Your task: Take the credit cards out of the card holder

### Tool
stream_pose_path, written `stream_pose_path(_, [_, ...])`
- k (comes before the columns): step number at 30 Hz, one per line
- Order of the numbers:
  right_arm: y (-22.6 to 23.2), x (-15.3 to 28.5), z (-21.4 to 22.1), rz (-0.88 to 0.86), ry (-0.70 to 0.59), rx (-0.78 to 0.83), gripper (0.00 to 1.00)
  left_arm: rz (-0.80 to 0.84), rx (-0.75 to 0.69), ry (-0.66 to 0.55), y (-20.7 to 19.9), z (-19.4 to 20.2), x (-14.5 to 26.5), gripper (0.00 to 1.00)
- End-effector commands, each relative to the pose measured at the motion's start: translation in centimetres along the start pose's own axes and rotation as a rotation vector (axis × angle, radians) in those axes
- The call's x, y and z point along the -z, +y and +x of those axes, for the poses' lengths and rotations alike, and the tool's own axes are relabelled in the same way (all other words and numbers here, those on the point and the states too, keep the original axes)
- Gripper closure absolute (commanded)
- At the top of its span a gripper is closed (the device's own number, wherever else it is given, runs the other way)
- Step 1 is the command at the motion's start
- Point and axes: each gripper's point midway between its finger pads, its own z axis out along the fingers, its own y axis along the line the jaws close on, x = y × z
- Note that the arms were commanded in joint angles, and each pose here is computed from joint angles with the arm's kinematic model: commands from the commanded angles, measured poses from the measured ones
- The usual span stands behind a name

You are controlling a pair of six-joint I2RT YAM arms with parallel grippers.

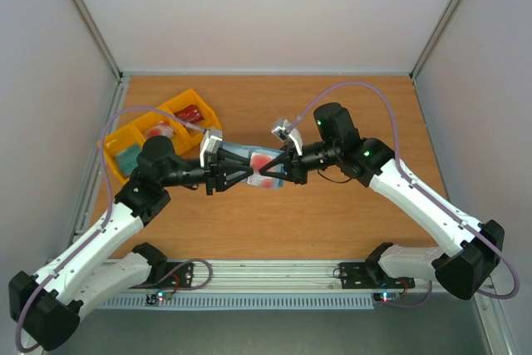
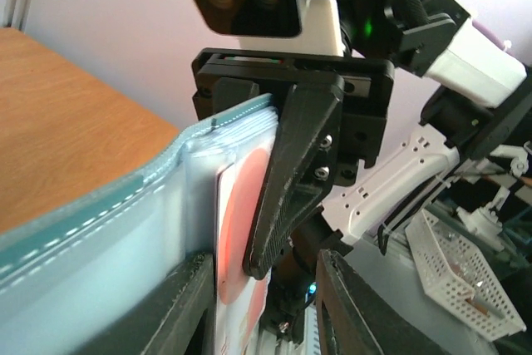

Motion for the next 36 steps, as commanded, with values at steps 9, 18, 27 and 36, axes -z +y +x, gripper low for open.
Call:
stream_pose_path(9, [3.7, 0.6, -2.3, -0.161, -0.057, 0.165, 0.99, 0.018, 0.015, 0.104, 0.8, 3.2, -0.4, 0.74])
stream_pose_path(18, [4.7, 1.0, -2.6, -0.199, -0.073, 0.205, 0.99, -0.053, 0.045, 0.168, 2.5, 5.3, -0.2, 0.70])
stream_pose_path(27, [5.0, 0.3, -2.5, -0.222, -0.058, 0.204, 0.99, -0.019, 0.009, 0.103, 1.6, 3.7, -1.2, 0.82])
stream_pose_path(36, [4.8, 0.4, -1.1, -0.212, -0.034, 0.202, 0.95, -0.021, -0.023, 0.068, 1.2, 2.8, -1.0, 1.00])
